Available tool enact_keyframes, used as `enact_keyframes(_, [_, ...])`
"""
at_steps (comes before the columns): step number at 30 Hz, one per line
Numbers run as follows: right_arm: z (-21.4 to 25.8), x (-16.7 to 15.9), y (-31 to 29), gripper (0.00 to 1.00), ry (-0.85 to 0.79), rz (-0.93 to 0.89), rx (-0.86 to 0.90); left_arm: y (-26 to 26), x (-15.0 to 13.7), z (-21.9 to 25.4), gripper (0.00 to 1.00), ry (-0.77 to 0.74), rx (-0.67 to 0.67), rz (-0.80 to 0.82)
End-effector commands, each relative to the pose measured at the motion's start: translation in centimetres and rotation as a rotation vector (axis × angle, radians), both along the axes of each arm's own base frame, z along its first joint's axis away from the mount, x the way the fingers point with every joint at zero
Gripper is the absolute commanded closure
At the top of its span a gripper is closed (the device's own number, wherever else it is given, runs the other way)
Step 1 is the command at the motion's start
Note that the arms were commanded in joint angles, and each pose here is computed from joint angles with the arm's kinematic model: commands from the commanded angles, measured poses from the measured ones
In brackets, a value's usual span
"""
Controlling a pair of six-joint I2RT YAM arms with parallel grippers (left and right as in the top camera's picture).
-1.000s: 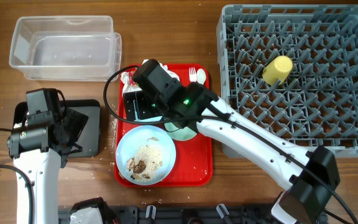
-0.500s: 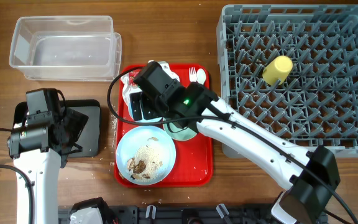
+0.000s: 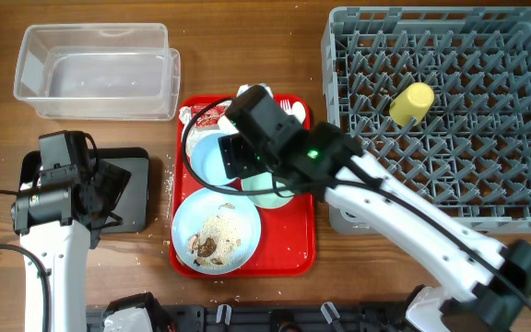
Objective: Sort waste into correct bins and load items into the dishwasher rack
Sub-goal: 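Lower the right gripper onto the pale-green bowl rim and grasp it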
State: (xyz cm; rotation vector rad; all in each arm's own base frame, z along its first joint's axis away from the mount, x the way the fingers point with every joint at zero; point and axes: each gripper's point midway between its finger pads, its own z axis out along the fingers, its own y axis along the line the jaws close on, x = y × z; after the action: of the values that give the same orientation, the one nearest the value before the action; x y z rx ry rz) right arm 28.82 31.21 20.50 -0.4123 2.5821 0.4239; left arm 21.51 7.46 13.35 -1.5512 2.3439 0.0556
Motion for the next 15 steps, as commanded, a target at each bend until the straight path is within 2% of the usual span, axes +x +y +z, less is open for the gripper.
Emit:
enact_keyframes(1, [-5.3,-0.6,-0.1,0.35,0.134,-0.051,-0.079,0.3,-0.1,0.2,0.00,-0.010,0.015,0.019])
enact_keyframes(4, [-7.6,-1.5,0.2,0.49,0.218,-0.030,-0.109,0.3,-0.1,0.2,0.00,-0.010,0.015,0.019])
enact_keyframes(8, [-10.7,-2.8,-0.7,0.51,0.313,-0.021,-0.200,0.3,-0.1,0.2,0.00,-0.010,0.015,0.019])
enact_keyframes(15, [-13.6,-4.1,0.3,0.51,0.394,0.017,-0.232,0.3,-0.1,0.2,0.00,-0.010,0.015,0.019])
